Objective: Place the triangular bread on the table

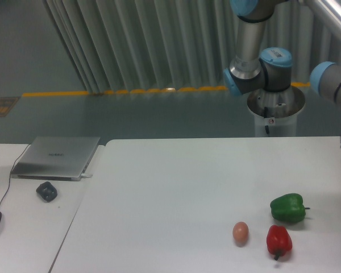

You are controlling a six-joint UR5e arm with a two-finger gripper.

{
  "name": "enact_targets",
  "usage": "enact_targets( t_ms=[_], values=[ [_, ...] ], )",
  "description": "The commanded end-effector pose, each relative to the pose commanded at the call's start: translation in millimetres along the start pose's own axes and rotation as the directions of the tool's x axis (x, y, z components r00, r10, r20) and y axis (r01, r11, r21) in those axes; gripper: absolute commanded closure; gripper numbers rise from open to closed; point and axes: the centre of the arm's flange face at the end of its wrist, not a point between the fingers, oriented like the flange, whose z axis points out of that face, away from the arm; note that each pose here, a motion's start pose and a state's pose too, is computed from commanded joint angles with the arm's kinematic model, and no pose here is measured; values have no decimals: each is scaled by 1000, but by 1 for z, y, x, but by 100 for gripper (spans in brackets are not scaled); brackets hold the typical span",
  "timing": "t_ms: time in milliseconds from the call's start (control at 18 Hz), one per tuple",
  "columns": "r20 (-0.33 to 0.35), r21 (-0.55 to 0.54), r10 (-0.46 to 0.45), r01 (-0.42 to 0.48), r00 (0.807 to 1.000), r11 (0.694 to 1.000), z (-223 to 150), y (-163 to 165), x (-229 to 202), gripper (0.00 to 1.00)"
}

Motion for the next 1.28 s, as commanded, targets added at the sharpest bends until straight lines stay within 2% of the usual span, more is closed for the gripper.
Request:
enact_targets(
  t_ms=[111,222,444,556,722,1000,1111,1278],
  values=[
    [1,-2,-57,57,998,998,3,32,-1,0],
    [18,-7,-88,88,996,996,5,49,-8,0],
    [59,-9,-219,220,974,976,17,53,-20,0],
    [60,-17,-226,227,972,974,19,62,-23,0],
    [52,-28,-204,205,978,978,23,95,-20,0],
    [40,-36,-182,183,982,982,29,116,-16,0],
    [25,-40,-156,157,987,987,36,128,-12,0],
    [-2,-38,-167,167,986,985,54,144,-7,0]
  ],
)
